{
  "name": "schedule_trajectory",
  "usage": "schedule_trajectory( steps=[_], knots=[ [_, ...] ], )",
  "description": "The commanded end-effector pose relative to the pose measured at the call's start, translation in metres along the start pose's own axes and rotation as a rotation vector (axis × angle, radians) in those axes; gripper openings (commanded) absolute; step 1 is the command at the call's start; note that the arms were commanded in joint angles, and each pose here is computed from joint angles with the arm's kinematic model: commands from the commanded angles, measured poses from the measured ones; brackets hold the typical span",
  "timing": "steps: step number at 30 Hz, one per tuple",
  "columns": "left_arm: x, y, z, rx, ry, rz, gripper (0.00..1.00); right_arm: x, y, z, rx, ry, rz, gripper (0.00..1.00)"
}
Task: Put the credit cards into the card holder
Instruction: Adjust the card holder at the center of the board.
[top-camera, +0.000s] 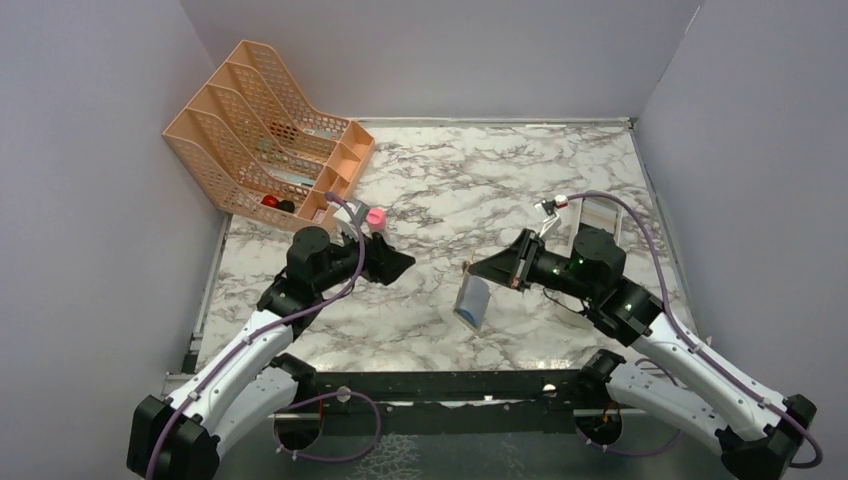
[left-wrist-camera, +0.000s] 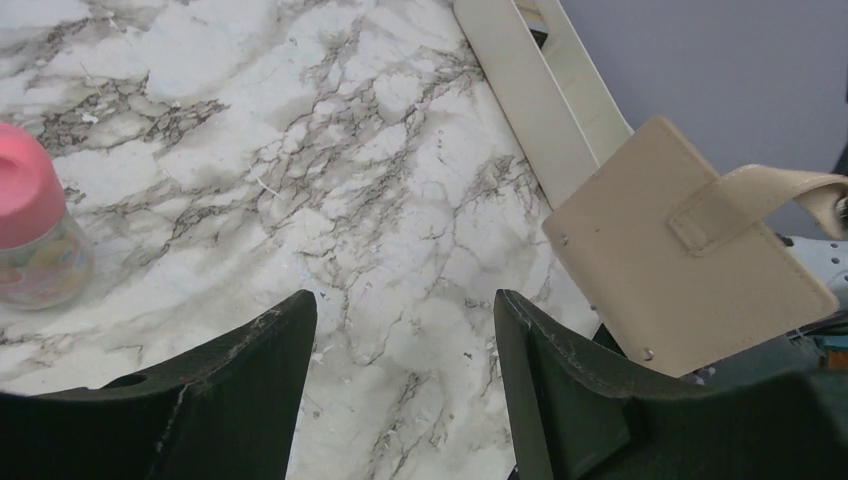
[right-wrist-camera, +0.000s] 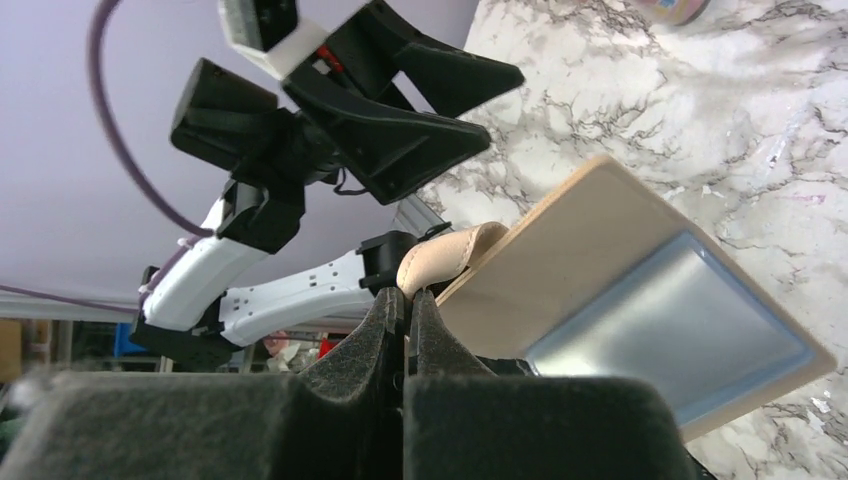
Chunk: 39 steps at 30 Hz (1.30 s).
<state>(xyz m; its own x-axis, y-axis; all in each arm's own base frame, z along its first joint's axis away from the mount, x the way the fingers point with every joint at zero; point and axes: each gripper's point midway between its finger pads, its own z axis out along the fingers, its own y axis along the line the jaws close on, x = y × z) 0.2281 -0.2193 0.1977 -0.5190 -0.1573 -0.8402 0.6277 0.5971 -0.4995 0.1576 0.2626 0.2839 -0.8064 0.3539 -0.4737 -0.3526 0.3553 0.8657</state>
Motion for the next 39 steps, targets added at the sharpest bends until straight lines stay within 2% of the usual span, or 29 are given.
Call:
schedule_trajectory(
  steps=[1,7,11,14,20,23,26,30,32,35,39],
  knots=[
    [-0.024,-0.008,-0.001,0.018,-0.105,0.045,0.68,0.007,-0.030,0.018,0.081,0.012,0.034,0.03],
    [-0.017,-0.003,-0.004,-0.011,-0.088,0.077,0.68,0.025,-0.107,0.044,0.311,0.091,-0.030,0.06],
    [-0.033,-0.008,-0.006,-0.006,-0.147,0.061,0.68,0.033,-0.121,0.064,0.318,0.245,-0.208,0.07],
    [-0.043,-0.014,-0.003,0.006,-0.191,0.023,0.68,0.036,-0.124,0.076,0.292,0.296,-0.265,0.07],
    [-0.017,-0.002,0.018,-0.045,-0.036,-0.026,0.67,0.050,-0.144,0.084,0.293,0.357,-0.284,0.12],
    [-0.011,-0.003,0.022,-0.062,-0.017,-0.032,0.66,0.056,-0.154,0.081,0.312,0.380,-0.297,0.21],
    [-0.003,-0.003,0.024,-0.099,-0.017,0.013,0.66,0.051,-0.154,0.077,0.345,0.376,-0.311,0.39],
    [0.000,-0.005,0.028,-0.156,-0.002,0.069,0.66,0.029,-0.157,0.065,0.429,0.270,-0.355,0.64],
    [0.002,-0.005,0.032,-0.190,0.008,0.093,0.66,0.017,-0.161,0.060,0.472,0.219,-0.367,0.68],
    [0.005,-0.011,0.039,-0.210,0.013,0.121,0.64,0.009,-0.167,0.056,0.501,0.219,-0.362,0.68],
    [0.021,-0.025,0.054,-0.191,0.066,0.242,0.64,-0.002,-0.183,0.047,0.528,0.199,-0.307,0.68]
  ],
)
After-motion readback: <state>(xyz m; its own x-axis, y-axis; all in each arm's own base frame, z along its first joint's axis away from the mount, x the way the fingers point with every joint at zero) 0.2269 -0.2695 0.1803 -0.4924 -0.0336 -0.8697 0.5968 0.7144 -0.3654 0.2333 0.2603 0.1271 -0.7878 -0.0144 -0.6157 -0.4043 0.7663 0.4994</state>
